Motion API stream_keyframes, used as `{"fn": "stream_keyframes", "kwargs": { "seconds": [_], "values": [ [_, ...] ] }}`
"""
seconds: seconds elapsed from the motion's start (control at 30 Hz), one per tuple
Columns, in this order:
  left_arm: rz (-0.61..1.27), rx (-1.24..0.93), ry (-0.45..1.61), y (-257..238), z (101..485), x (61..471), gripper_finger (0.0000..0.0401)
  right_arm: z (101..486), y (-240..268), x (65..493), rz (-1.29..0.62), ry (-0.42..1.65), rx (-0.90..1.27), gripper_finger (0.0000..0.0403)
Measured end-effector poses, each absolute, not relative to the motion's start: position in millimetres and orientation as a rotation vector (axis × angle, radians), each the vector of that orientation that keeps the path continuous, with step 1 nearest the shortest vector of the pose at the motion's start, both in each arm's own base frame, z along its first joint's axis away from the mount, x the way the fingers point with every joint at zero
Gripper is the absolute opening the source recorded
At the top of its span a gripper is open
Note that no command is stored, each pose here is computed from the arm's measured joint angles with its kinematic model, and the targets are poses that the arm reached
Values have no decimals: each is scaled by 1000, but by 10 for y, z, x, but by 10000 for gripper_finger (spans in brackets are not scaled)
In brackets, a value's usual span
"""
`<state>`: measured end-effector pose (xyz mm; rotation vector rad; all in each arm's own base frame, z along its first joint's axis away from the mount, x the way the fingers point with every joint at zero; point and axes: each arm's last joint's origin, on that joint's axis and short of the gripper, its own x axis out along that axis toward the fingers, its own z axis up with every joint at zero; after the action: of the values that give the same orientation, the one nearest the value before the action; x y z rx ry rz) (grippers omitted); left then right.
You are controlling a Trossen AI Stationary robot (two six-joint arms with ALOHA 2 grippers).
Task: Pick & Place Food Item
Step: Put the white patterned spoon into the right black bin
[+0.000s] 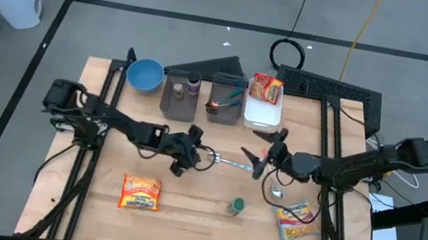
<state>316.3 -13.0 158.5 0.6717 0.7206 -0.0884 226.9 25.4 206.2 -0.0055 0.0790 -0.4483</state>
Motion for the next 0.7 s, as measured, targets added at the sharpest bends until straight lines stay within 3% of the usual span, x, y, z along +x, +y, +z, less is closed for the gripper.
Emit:
{"fn": "stream_keyframes", "kwargs": {
  "seconds": [0.7],
  "values": [
    [-196,948,720,8,1236,3341,230,1983,182,1958,-475,-22,29,318]
  ]
}}
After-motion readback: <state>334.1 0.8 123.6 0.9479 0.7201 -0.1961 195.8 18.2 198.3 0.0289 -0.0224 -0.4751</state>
